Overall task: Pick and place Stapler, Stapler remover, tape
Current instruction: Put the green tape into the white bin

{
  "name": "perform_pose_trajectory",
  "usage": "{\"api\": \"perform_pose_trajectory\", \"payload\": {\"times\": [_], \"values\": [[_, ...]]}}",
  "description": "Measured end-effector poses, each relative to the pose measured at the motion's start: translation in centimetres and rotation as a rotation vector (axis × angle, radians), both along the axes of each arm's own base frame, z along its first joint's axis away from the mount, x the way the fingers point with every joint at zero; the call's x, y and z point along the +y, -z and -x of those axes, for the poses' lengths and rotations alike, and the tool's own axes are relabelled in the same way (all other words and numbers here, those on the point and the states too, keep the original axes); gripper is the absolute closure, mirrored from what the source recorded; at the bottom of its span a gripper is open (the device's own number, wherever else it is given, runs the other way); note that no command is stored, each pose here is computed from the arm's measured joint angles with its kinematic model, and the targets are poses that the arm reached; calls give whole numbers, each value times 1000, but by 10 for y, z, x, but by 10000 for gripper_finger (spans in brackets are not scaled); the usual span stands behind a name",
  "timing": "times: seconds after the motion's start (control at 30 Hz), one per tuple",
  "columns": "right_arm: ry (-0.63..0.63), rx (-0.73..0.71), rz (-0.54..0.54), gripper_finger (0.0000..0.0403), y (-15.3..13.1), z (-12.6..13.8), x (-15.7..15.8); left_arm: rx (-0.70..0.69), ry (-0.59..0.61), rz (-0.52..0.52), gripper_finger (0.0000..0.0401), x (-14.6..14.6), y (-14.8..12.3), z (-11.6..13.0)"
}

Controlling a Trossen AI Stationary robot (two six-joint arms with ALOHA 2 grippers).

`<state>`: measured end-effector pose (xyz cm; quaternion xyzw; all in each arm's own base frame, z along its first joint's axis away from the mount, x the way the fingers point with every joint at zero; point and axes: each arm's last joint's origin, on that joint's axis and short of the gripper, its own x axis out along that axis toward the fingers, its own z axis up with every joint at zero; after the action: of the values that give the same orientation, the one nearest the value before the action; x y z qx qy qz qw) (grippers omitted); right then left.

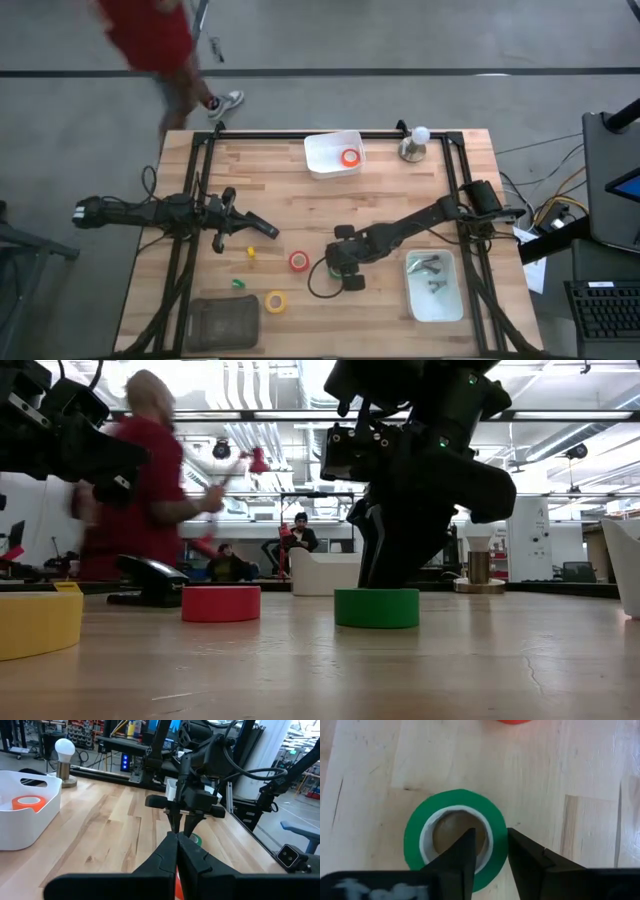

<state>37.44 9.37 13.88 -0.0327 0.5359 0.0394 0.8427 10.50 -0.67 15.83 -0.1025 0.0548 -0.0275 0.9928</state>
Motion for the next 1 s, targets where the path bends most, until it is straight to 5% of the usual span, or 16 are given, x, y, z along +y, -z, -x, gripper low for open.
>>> {"api": "perform_pose_trajectory", "payload": {"times": [0.3,1.0], "values": [[15,1,11,362,-3,-3,-8,0,0,0,394,0,0,0],[139,13,267,354,-88,-32,-91,0,0,0,394,0,0,0]]}}
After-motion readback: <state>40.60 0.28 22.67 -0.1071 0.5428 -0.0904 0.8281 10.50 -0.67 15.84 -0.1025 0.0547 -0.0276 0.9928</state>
